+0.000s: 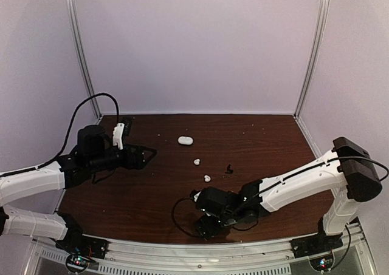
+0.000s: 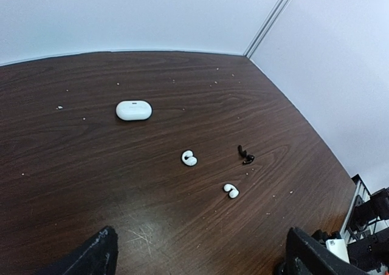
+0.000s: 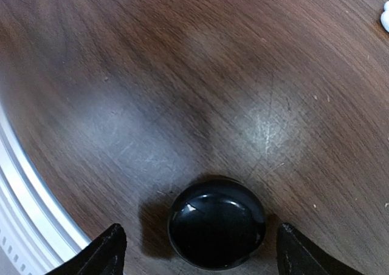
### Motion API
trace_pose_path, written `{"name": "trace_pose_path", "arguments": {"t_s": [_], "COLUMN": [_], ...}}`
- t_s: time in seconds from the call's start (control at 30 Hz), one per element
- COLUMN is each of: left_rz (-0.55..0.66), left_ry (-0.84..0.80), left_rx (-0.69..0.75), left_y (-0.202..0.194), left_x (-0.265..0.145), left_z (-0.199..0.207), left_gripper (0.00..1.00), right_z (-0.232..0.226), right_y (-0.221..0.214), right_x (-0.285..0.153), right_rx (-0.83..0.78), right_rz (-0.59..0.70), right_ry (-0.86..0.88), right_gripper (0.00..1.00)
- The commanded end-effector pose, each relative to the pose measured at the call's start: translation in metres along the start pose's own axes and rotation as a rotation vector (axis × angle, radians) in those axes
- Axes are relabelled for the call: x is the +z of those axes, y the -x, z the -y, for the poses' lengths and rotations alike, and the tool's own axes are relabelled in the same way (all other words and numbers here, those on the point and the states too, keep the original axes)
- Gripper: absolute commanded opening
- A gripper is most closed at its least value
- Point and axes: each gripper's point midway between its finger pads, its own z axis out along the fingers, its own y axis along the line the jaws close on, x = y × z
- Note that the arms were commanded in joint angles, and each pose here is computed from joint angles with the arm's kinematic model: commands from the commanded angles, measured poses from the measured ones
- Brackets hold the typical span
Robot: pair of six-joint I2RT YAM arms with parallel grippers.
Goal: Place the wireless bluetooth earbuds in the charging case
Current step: Pick up the charging case from the corner of the board.
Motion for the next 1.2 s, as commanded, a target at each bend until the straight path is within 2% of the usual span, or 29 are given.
{"name": "trace_pose_path", "arguments": {"t_s": [0.0, 0.1, 0.33, 0.63, 0.67, 0.7, 0.73, 0.77, 0.87, 1.0, 1.17], "left_rz": [0.041, 0.044, 0.056, 0.099, 0.103, 0.106, 0.107, 0.111, 0.117, 0.118, 0.112], "left_ry": [0.008, 0.015, 0.026, 0.037, 0.041, 0.046, 0.048, 0.048, 0.051, 0.045, 0.032], "left_rx": [0.0, -0.001, 0.0, 0.01, 0.01, 0.01, 0.011, 0.012, 0.014, 0.019, 0.025], "left_y": [0.006, 0.006, 0.007, 0.009, 0.01, 0.01, 0.01, 0.011, 0.012, 0.012, 0.009], "left_x": [-0.004, -0.004, -0.007, -0.011, -0.011, -0.011, -0.012, -0.012, -0.012, -0.011, -0.009], "left_z": [-0.002, -0.004, -0.005, -0.009, -0.009, -0.01, -0.011, -0.011, -0.011, -0.01, -0.009], "left_gripper": [0.98, 0.98, 0.98, 0.98, 0.98, 0.98, 0.98, 0.98, 0.98, 0.98, 0.98], "right_z": [0.014, 0.018, 0.022, 0.033, 0.035, 0.038, 0.041, 0.044, 0.047, 0.049, 0.046], "right_y": [-0.003, -0.003, -0.001, -0.008, -0.01, -0.012, -0.013, -0.014, -0.019, -0.028, -0.038], "right_x": [0.003, 0.006, 0.014, 0.016, 0.016, 0.015, 0.014, 0.013, 0.012, 0.013, 0.014], "right_rx": [0.029, 0.052, 0.089, 0.114, 0.116, 0.117, 0.118, 0.116, 0.113, 0.112, 0.075], "right_rz": [0.01, 0.026, 0.037, 0.016, 0.013, 0.011, 0.009, 0.006, -0.005, -0.026, -0.05], "right_ry": [-0.083, -0.087, -0.066, -0.035, -0.038, -0.044, -0.055, -0.068, -0.079, -0.076, -0.062], "right_gripper": [0.84, 0.79, 0.76, 0.59, 0.59, 0.64, 0.74, 0.77, 0.77, 0.7, 0.7]}}
